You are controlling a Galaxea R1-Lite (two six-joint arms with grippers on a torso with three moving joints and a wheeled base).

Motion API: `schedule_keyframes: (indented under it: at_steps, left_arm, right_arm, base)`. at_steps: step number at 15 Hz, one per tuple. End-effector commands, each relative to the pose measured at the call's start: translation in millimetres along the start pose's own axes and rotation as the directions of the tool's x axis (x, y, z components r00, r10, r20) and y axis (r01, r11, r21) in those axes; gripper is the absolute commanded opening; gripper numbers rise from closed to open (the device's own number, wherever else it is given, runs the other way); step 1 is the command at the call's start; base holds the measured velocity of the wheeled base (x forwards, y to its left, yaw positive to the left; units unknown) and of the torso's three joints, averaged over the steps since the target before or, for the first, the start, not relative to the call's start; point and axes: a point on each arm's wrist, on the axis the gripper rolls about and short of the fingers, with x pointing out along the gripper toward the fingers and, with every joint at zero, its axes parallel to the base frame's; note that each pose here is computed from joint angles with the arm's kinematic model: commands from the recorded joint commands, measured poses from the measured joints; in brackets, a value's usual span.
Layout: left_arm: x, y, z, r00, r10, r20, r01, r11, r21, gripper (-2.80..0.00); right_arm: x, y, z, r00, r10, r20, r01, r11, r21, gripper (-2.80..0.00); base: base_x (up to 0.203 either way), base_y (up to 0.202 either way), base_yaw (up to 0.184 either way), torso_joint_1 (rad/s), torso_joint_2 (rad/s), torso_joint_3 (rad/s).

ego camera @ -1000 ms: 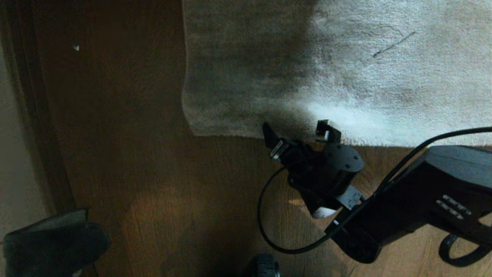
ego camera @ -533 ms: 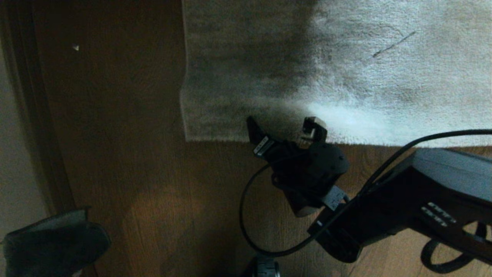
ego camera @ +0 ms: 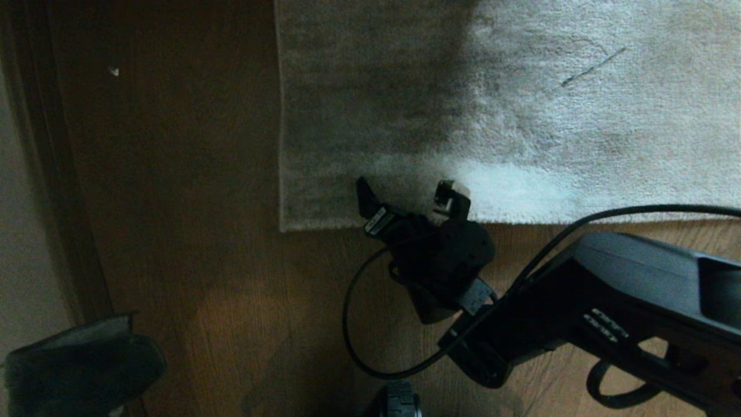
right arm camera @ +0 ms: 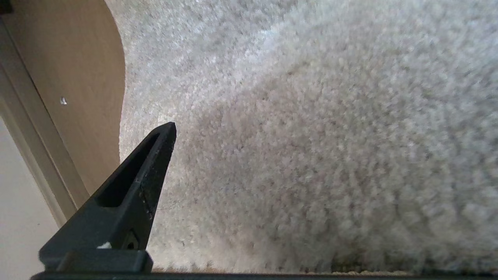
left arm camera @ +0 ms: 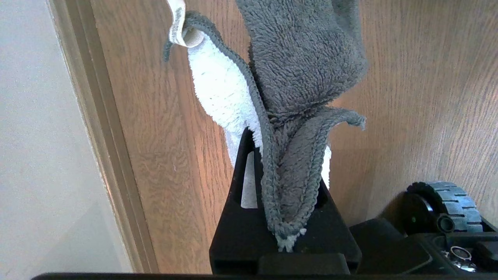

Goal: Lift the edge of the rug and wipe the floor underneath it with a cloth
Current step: Lift up the carpet

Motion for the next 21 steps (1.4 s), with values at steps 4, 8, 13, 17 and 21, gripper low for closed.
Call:
schedule_keyframes:
  at_steps: [4, 8, 13, 17, 21]
  left_arm:
    - [0.0, 0.0, 0.0, 1.0, 0.0, 0.001, 0.0, 1.0, 0.0, -2.8]
    - [0.0, 0.0, 0.0, 1.0, 0.0, 0.001, 0.0, 1.0, 0.0, -2.8]
    - [0.0, 0.0, 0.0, 1.0, 0.0, 0.001, 0.0, 1.0, 0.0, -2.8]
    - [0.0, 0.0, 0.0, 1.0, 0.0, 0.001, 0.0, 1.0, 0.0, -2.8]
    - [0.0, 0.0, 0.0, 1.0, 0.0, 0.001, 0.0, 1.0, 0.0, -2.8]
  right_arm:
    - [-2.9, 4.2, -4.9, 1.0, 0.023, 0.019, -0.024, 0.999, 0.03, 0.0]
    - [-3.7, 9.4, -10.0, 0.999, 0.036, 0.015, -0.037, 0.999, 0.039, 0.0]
    - [-3.2, 6.2, -17.1, 0.999, 0.032, 0.005, -0.032, 0.999, 0.034, -2.8]
    - [-3.4, 3.2, -21.2, 1.0, 0.025, -0.003, -0.025, 0.998, 0.06, -2.8]
    - [-3.1, 2.9, -22.0, 1.0, 0.025, -0.003, -0.025, 0.998, 0.062, -2.8]
  base:
    - [0.0, 0.0, 0.0, 0.0, 0.0, 0.0]
    - [0.0, 0.0, 0.0, 0.0, 0.0, 0.0]
    - [0.0, 0.0, 0.0, 0.0, 0.0, 0.0]
    - [0.0, 0.0, 0.0, 0.0, 0.0, 0.0]
    - [0.0, 0.0, 0.0, 0.0, 0.0, 0.0]
